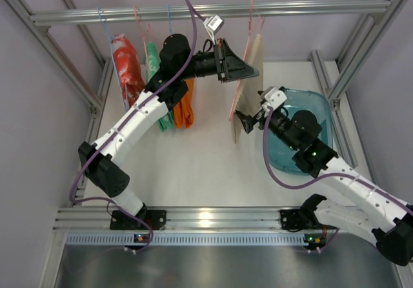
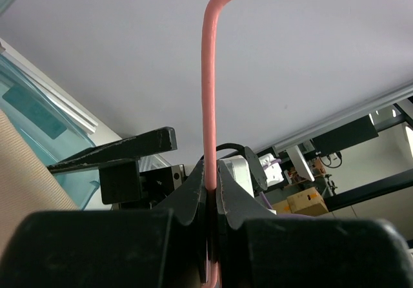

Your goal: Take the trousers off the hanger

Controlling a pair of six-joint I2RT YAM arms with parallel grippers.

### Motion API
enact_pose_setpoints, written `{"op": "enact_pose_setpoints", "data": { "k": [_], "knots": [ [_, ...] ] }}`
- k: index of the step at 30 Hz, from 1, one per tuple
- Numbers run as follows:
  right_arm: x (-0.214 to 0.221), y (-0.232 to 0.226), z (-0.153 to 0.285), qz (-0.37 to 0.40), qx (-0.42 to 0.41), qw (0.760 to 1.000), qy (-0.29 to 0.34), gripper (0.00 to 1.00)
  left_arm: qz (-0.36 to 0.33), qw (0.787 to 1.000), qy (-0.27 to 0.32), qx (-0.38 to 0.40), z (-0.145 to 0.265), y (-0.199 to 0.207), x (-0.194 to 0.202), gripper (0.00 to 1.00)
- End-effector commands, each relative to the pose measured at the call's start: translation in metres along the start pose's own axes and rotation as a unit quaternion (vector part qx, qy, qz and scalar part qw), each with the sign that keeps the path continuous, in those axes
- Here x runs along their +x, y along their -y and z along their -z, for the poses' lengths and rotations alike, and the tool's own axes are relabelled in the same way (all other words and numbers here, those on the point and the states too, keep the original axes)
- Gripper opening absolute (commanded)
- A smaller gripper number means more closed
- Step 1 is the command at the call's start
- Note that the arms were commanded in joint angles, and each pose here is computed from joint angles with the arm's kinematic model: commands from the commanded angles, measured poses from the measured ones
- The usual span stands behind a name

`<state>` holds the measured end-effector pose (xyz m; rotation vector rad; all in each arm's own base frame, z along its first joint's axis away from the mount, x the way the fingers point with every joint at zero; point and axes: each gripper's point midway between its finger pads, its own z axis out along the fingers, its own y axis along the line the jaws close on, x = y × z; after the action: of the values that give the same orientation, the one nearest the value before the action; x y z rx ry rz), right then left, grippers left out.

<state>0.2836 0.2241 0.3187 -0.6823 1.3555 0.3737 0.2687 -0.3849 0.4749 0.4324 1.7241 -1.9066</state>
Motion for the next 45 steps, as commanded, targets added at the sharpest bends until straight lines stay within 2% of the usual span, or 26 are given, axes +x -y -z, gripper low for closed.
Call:
{"op": "enact_pose_setpoints", "data": {
  "k": [1, 6, 13, 23, 28, 38, 45],
  "knots": [
    [-0.054, 0.018, -0.005, 0.008, 0.038, 0.996, 0.076, 0.99, -0.092, 0.993, 0.039, 0.063, 0.008, 0.058, -0.022, 0.0],
    [-0.057, 0.035, -0.009, 0.026, 0.059, 0.995, 0.079, 0.99, -0.094, 0.993, 0.029, 0.067, 0.011, 0.06, -0.017, 0.0],
    [-0.05, 0.059, -0.008, 0.025, 0.05, 0.996, 0.072, 0.88, -0.1, 0.992, 0.015, 0.073, 0.015, 0.063, -0.009, 0.0],
    [-0.042, 0.021, -0.009, 0.041, -0.092, 0.993, 0.062, 0.82, -0.104, 0.991, 0.004, 0.078, 0.016, 0.064, -0.006, 0.0],
    [-0.023, 0.016, -0.001, 0.059, -0.125, 0.99, 0.037, 0.72, -0.103, 0.991, -0.004, 0.079, 0.015, 0.061, -0.002, 0.0],
    [-0.02, 0.054, -0.014, 0.068, -0.047, 0.996, 0.032, 0.69, -0.102, 0.992, -0.007, 0.078, 0.014, 0.058, -0.002, 0.0],
    [-0.018, 0.064, -0.02, 0.083, -0.04, 0.995, 0.031, 0.73, -0.101, 0.992, -0.011, 0.079, 0.014, 0.057, 0.0, 0.0]
  ]
}}
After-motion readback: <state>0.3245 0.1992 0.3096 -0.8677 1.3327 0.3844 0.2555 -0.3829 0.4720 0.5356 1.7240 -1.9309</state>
